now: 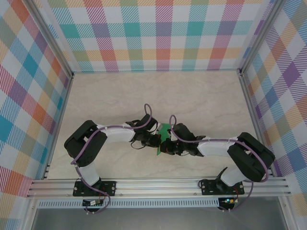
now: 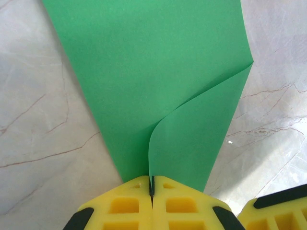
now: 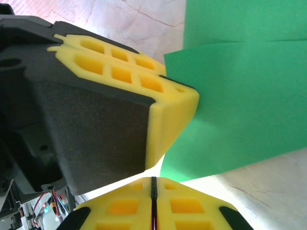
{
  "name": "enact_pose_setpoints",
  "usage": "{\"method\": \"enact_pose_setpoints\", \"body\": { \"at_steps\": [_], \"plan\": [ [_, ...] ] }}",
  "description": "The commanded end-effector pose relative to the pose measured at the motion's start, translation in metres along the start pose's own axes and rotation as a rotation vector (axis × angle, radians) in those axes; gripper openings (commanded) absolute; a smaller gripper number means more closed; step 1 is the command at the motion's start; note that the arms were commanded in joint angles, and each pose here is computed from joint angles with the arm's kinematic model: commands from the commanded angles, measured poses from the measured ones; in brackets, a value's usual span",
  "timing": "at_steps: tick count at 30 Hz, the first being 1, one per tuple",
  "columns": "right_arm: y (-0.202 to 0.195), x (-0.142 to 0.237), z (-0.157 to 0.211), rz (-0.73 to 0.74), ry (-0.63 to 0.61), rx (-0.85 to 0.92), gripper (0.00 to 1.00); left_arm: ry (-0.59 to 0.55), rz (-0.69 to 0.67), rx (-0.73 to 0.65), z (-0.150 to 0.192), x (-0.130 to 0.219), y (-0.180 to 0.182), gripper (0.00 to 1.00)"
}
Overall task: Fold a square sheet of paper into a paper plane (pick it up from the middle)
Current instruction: Third fold the triangle at the center of the table.
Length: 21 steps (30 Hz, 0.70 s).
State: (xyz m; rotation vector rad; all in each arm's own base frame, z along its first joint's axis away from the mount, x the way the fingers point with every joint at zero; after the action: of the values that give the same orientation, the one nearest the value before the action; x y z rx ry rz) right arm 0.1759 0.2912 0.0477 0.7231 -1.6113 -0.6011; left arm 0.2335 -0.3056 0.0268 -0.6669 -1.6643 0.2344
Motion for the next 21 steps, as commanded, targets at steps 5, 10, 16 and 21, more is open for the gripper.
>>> {"method": "enact_pose_setpoints", "body": {
  "at_steps": [5,10,16,21],
  "plan": [
    [-0.007,-0.011,0.004,0.0,-0.006,-0.022,0.09,0.052,-0.079,0.046,0.018,-0.006,0.024,0.0],
    [-0.02,-0.023,0.008,0.039,0.003,-0.032,0.09,0.051,-0.082,0.051,0.02,-0.007,0.027,0.0],
    [-0.024,-0.025,0.013,0.069,0.013,-0.026,0.08,0.056,-0.084,0.056,0.022,-0.008,0.028,0.0],
    [-0.011,-0.012,0.008,0.059,-0.018,-0.003,0.09,0.055,-0.085,0.056,0.023,-0.007,0.028,0.0]
  ]
}}
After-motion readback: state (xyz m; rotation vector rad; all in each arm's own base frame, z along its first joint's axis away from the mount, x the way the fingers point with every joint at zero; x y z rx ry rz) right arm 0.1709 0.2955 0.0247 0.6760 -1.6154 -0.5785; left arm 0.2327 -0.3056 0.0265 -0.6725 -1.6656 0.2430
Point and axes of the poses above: each hand's point on the last joint's axis, 136 mm out from that joint toward the fingers, its own x axis back along the fingers, its own y axis along the line the jaws close on, z = x × y, the point moved 1 cm from there along x, back along the fingers, and after that the axes turned 3 degrees about x, right-handed, at the moved point
